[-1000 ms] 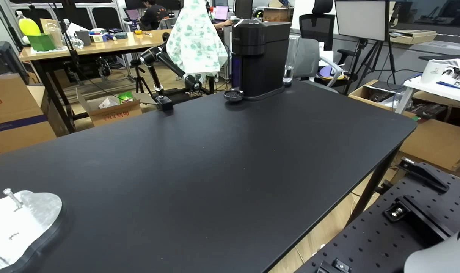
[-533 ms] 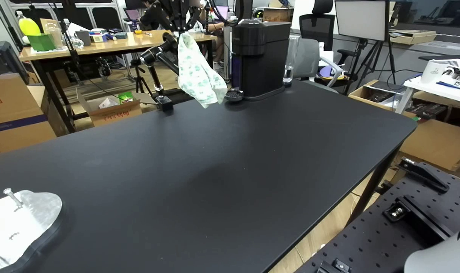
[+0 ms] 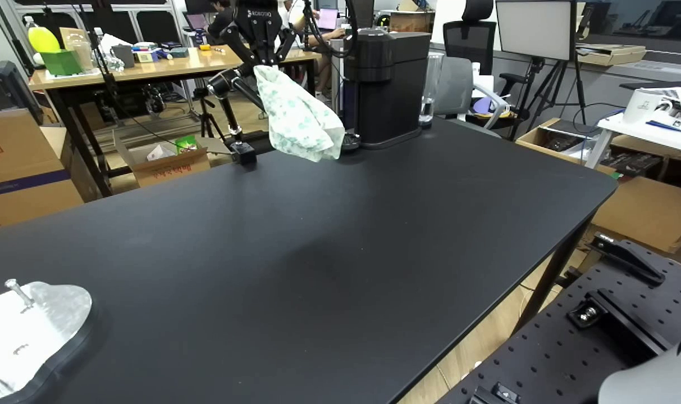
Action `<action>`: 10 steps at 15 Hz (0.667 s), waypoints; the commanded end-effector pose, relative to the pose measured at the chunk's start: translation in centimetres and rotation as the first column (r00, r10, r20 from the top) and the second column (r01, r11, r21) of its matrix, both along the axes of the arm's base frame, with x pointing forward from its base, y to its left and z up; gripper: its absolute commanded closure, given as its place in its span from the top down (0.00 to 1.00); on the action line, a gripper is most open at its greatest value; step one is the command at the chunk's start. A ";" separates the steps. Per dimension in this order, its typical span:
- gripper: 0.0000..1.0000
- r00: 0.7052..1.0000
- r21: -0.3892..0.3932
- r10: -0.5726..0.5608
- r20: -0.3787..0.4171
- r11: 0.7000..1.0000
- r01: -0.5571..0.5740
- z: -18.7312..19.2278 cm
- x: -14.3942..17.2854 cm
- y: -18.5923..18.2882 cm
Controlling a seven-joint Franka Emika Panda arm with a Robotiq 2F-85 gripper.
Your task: Hang the cloth on the stand
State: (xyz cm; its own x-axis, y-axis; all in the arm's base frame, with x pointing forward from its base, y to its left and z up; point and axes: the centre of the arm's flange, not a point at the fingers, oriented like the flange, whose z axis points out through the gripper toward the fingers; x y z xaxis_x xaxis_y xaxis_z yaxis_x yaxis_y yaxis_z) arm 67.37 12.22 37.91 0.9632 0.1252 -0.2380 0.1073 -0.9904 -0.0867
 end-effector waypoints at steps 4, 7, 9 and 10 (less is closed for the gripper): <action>0.54 1.000 -0.015 -0.008 0.012 1.000 0.008 0.3 -0.4 0.0; 0.74 0.999 -0.021 -0.006 0.034 1.000 0.007 0.3 -0.2 -0.1; 0.88 0.998 -0.022 -0.002 0.061 1.000 0.003 0.4 0.0 -0.1; 0.94 0.997 -0.024 0.004 0.075 1.000 -0.003 0.4 0.2 -0.1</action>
State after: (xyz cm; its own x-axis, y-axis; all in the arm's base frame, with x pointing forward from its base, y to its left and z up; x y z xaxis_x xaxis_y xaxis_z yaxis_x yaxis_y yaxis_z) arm 67.82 12.22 38.01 0.9714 0.1256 -0.2014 0.1114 -0.9905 -0.0803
